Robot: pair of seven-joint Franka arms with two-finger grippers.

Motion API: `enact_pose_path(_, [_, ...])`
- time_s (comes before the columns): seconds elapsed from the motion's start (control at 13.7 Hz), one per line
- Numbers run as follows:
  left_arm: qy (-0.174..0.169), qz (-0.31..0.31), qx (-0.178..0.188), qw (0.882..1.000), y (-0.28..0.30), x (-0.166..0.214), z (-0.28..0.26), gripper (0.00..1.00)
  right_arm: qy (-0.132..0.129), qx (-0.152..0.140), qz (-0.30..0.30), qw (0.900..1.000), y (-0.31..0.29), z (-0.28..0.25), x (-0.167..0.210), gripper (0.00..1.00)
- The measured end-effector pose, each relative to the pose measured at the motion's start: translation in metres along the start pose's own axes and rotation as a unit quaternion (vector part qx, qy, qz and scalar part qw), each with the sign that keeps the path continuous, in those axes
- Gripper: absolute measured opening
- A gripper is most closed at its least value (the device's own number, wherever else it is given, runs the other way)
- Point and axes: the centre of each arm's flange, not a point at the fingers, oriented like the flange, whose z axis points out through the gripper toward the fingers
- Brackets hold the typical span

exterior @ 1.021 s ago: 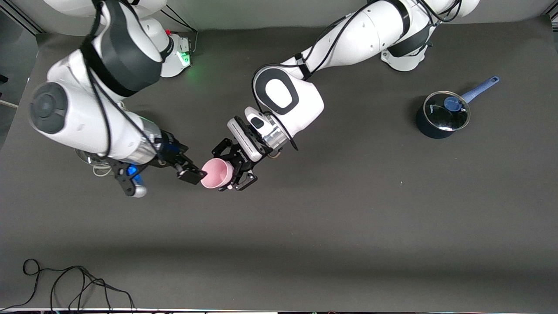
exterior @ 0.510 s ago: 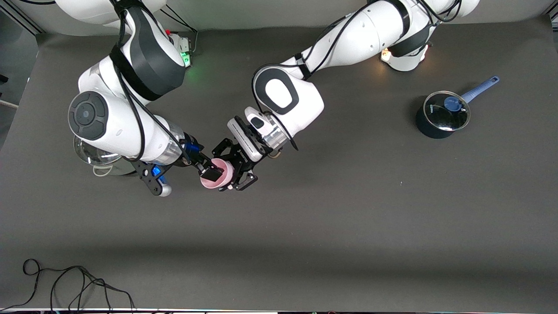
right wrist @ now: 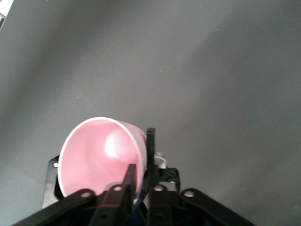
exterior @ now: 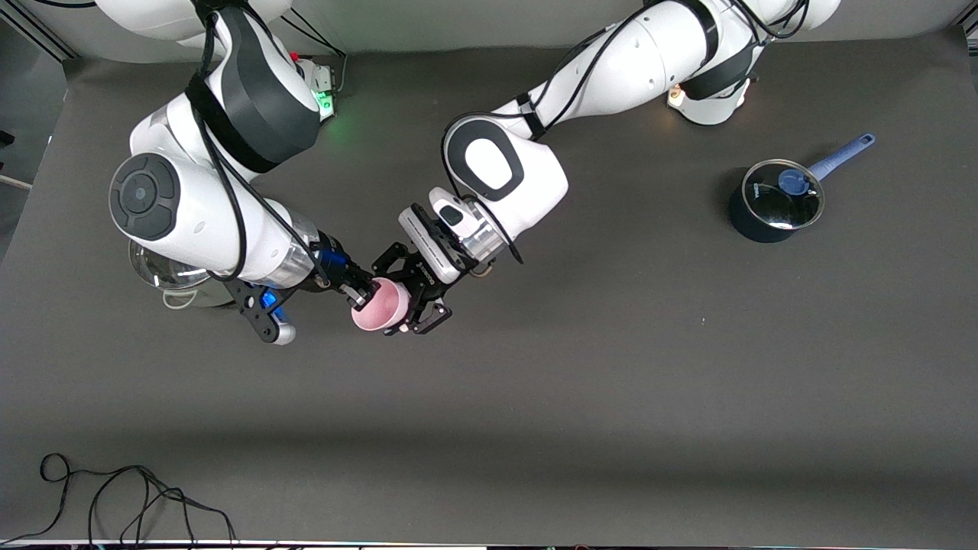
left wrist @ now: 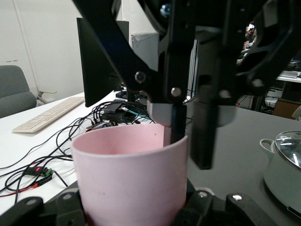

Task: Transfer pink cup from left to right arm
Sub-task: 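Close the right gripper on the cup rim beside the left gripper, then open the left gripper while the right gripper pulls the cup away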

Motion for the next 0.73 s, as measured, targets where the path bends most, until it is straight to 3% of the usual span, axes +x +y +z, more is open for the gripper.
enact_pose_path(0.29, [0.001, -0.011, 0.002, 1.0, -0.001, 0.003, -0.001, 0.66, 0.001, 0.003, 0.008, 1.0, 0.0, -0.004, -0.001, 0.05])
enact_pose_path(0.51, [0.012, 0.001, 0.01, 1.0, -0.009, 0.017, -0.004, 0.95, 0.005, 0.005, 0.011, 1.0, 0.0, -0.005, 0.004, 0.04])
enact_pose_path(0.58, [0.014, 0.006, 0.012, 1.0, -0.012, 0.019, -0.005, 1.0, 0.007, 0.009, 0.01, 1.0, -0.001, -0.006, 0.004, 0.04])
enact_pose_path(0.73, [0.009, 0.027, 0.012, 1.0, -0.02, 0.018, -0.008, 1.0, 0.022, 0.018, 0.009, 1.0, -0.003, -0.012, 0.008, 0.04])
